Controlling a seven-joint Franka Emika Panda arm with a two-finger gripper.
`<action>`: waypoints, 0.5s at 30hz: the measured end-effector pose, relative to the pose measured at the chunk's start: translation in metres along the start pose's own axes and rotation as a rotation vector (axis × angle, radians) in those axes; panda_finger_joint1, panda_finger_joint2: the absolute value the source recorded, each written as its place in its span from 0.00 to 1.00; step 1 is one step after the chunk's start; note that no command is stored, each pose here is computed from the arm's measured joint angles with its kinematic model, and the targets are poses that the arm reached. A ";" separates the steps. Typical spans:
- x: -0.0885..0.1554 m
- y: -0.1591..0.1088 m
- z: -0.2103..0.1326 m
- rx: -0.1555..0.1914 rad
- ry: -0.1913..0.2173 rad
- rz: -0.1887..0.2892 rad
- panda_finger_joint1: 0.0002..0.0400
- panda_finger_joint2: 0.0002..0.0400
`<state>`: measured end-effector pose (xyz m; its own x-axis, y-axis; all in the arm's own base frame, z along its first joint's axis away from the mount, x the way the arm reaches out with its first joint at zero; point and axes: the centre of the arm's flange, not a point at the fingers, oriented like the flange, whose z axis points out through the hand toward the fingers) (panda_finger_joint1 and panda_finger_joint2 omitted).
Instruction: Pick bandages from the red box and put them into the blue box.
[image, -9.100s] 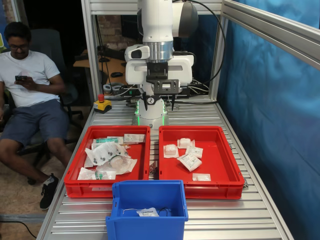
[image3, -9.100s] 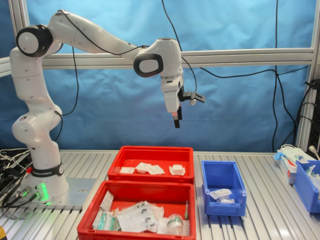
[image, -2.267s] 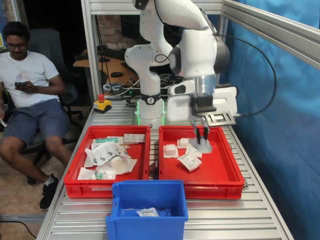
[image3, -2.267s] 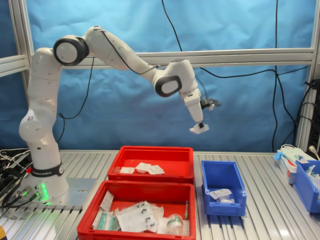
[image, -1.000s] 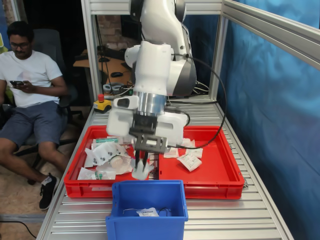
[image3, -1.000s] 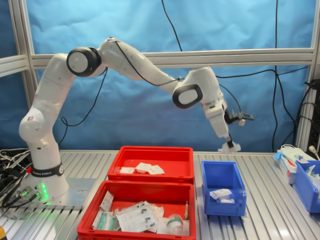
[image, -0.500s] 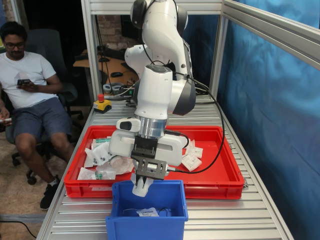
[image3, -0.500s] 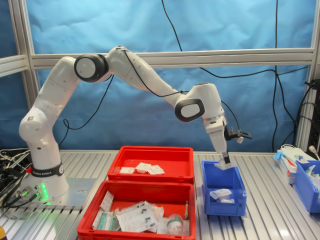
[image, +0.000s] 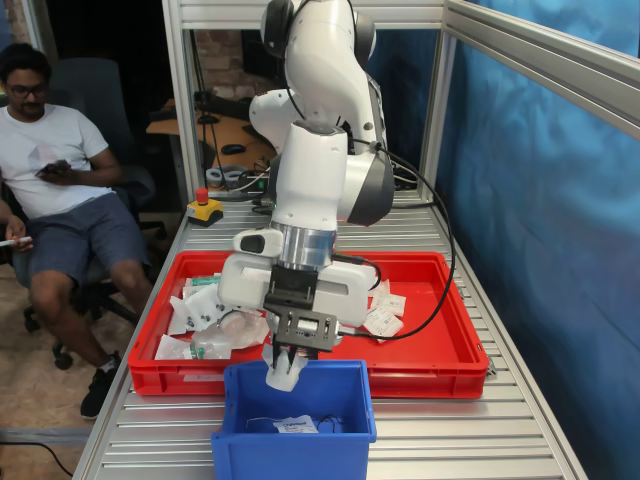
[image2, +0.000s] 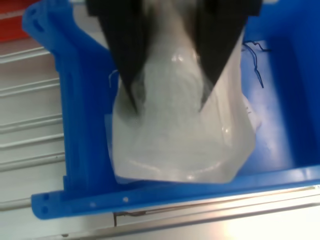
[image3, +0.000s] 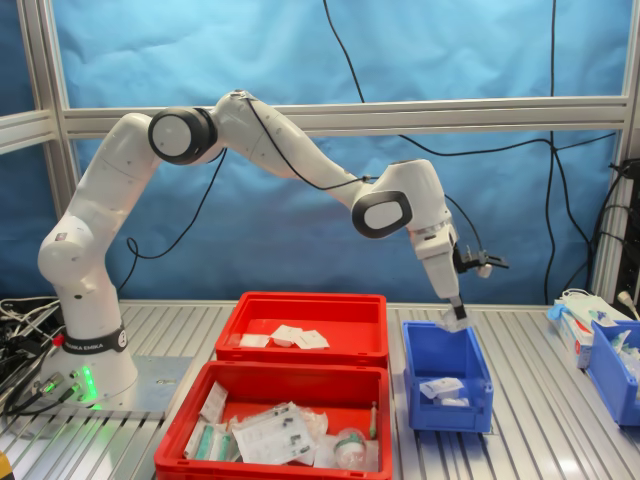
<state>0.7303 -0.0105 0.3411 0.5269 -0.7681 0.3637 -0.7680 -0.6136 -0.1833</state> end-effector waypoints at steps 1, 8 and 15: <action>0.001 -0.001 -0.001 0.002 0.001 0.000 0.14 0.14; 0.004 -0.005 -0.007 0.014 0.010 -0.003 0.29 0.29; 0.004 -0.006 -0.008 0.017 0.012 -0.004 0.54 0.54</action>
<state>0.7345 -0.0087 0.3509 0.5256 -0.7635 0.3753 -0.7597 -0.6198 -0.1969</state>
